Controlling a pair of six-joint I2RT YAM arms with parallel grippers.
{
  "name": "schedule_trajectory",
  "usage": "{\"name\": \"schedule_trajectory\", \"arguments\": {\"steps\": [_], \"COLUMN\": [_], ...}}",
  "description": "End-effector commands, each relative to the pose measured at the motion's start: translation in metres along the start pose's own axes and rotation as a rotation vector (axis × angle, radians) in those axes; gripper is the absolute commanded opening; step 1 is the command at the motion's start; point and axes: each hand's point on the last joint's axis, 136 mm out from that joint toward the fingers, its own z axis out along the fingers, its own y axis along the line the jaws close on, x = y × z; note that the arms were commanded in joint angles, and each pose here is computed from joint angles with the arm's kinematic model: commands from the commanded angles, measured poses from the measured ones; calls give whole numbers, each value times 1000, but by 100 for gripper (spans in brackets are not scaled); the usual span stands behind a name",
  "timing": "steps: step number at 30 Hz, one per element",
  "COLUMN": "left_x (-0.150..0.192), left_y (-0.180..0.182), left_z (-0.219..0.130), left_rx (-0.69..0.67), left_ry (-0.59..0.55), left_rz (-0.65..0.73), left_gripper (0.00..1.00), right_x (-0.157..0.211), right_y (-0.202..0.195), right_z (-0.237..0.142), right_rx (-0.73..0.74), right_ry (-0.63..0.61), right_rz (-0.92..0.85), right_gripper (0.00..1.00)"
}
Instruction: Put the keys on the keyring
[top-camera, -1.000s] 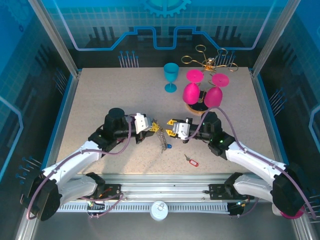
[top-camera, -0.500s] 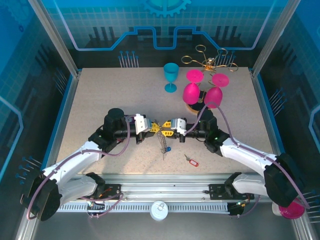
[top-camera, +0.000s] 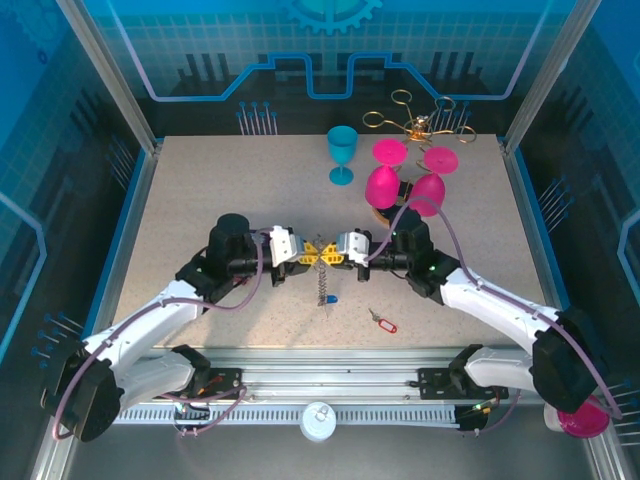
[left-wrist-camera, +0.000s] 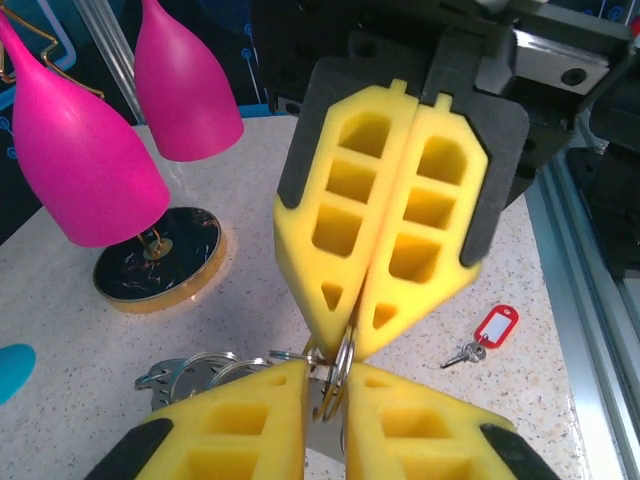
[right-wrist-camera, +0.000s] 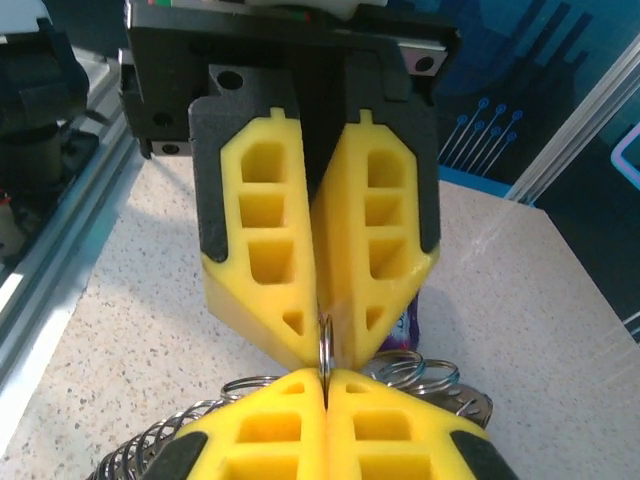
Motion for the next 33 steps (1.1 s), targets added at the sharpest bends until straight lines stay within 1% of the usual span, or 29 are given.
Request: {"name": "schedule_trajectory", "arguments": {"steps": [1, 2, 3, 4, 6, 7, 8, 9, 10, 11, 14, 18, 23, 29, 33], "left_x": [11, 11, 11, 10, 7, 4, -1, -5, -11, -15, -21, -23, -19, -16, -15], "left_y": [-3, -4, -4, -4, -4, -5, -6, -8, -10, -11, -14, -15, -11, -6, -5], "left_z": [2, 3, 3, 3, 2, 1, 0, -1, -3, -4, -6, -4, -1, -1, -1], "left_rx": [13, 22, 25, 25, 21, 15, 11, 12, 14, 12, 25, 31, 19, -14, -18], "left_ry": [129, 143, 149, 150, 130, 102, 71, 33, -9, -40, -98, -120, -114, -97, -98], "left_rz": [63, 70, 72, 72, 80, 85, 91, 94, 98, 98, 89, 73, 54, 56, 61], "left_gripper": [13, 9, 2, 0, 0, 0, 0, 0, 0, 0, 0, 0, 0, 0, 0], "right_x": [-7, -10, -13, -18, -23, -25, -26, -26, -18, -15, -9, -4, 2, 3, 3], "right_y": [11, 11, 10, 9, 4, -1, -6, -10, -8, -9, -8, -5, 1, -16, -4], "right_z": [-3, -2, -2, -2, -4, -6, -9, -11, -11, -12, -9, -7, -9, -25, -27], "right_rx": [-85, -95, -97, -95, -64, -41, -15, 3, 8, 12, 4, -17, -45, 90, 37], "right_ry": [121, 131, 132, 114, 69, 31, -3, -40, -59, -73, -88, -99, -127, -150, -150], "right_rz": [-84, -87, -83, -81, -56, -30, -6, 18, 44, 62, 88, 105, 145, 129, 132], "right_gripper": [0, 0, 0, 0, 0, 5, 13, 17, 21, 23, 25, 25, 26, 28, 27]}}
